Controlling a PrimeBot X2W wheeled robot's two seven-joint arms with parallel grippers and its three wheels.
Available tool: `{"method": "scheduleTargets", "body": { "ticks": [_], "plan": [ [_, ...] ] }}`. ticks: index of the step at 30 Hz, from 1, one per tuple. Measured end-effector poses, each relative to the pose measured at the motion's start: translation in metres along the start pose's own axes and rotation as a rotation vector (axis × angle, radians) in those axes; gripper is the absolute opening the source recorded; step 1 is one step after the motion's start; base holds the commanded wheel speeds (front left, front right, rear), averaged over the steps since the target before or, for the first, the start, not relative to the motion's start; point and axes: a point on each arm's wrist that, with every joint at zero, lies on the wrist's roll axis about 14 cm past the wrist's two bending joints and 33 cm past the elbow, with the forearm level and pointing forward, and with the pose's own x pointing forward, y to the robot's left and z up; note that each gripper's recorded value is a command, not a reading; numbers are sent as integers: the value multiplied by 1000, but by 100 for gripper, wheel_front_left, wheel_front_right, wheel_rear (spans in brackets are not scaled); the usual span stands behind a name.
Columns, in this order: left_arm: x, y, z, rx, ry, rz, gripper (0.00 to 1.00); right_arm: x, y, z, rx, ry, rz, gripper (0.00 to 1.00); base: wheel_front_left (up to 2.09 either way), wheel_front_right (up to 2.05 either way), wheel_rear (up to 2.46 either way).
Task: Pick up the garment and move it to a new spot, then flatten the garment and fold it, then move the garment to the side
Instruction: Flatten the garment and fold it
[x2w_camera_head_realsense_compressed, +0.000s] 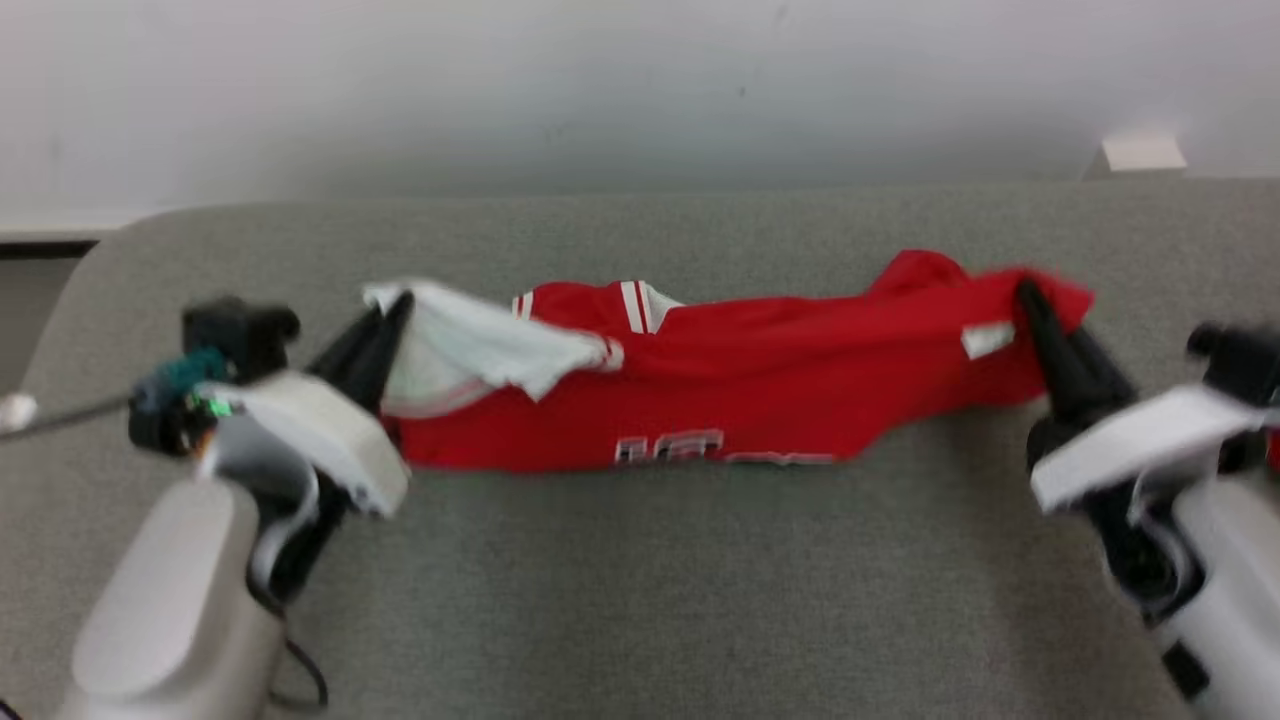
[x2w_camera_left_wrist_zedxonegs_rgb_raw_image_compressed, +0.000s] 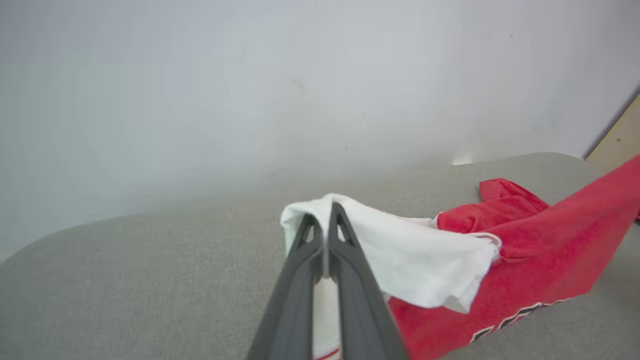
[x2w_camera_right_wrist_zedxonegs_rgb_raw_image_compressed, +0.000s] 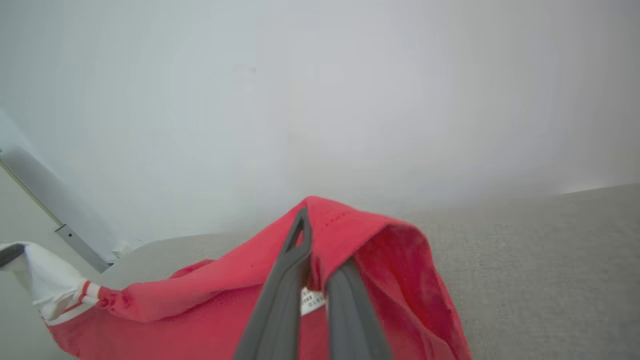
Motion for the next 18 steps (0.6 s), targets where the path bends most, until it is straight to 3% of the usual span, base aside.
{"method": "scheduleTargets", "body": {
  "ticks": [5, 12, 18],
  "plan": [
    [57, 15, 30, 55, -49, -31, 0, 56, -9, 35, 57, -37, 14, 0, 0, 0, 0],
    [128, 57, 78, 238, -119, 15, 0, 133, -18, 87, 61, -107, 27, 0, 0, 0, 0],
    [171, 72, 116, 296, -204, 37, 0, 181, -19, 125, 61, -205, 31, 0, 0, 0, 0]
  ]
}}
